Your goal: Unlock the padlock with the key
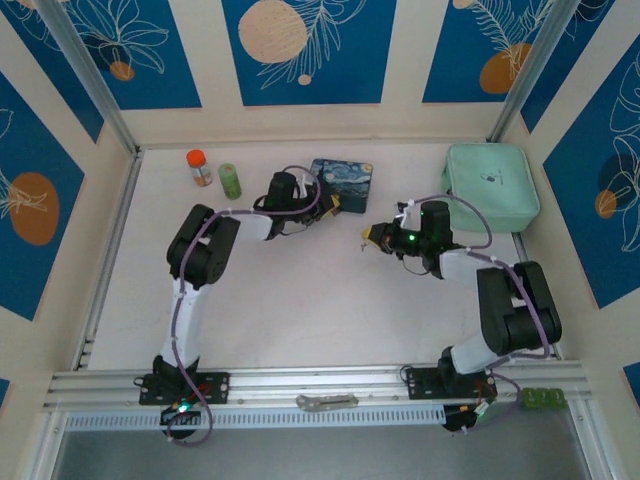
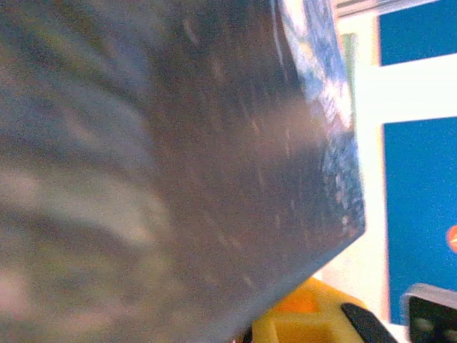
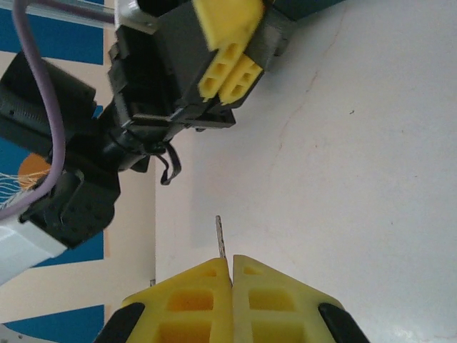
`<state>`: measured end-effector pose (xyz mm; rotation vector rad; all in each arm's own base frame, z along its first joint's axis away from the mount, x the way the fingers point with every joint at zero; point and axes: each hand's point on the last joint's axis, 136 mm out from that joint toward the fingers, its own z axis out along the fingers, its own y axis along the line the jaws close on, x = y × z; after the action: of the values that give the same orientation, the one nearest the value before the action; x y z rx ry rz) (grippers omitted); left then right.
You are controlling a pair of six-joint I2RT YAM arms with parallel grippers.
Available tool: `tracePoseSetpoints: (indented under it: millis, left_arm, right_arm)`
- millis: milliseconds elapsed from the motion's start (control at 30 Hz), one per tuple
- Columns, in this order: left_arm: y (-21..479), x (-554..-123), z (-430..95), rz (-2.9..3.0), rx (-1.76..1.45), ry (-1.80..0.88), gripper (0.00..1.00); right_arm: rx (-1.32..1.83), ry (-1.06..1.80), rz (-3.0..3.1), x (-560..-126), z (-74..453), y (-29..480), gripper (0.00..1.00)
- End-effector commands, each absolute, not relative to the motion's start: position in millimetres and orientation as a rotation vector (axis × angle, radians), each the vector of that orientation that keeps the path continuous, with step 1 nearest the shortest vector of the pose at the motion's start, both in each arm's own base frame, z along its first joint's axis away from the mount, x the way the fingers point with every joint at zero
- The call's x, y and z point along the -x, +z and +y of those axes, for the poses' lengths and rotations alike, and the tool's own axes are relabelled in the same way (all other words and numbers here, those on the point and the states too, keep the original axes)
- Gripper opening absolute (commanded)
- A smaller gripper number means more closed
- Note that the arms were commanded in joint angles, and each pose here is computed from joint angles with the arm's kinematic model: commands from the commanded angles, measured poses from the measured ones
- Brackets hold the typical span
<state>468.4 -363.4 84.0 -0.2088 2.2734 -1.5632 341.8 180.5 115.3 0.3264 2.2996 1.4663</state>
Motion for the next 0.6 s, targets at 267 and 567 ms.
tracePoseSetpoints:
  millis: [267,567]
  left_arm:
    - [158,-444,-381,2.013,0.264,-1.897,0.0]
    - [159,-426,-390,1.998,0.272,-1.975,0.0]
  right_arm:
    - [-0.466,1.614,2.224,-359,198,103,0.0]
    - [-0.467,1.656,2.165,-375,201,103,0.0]
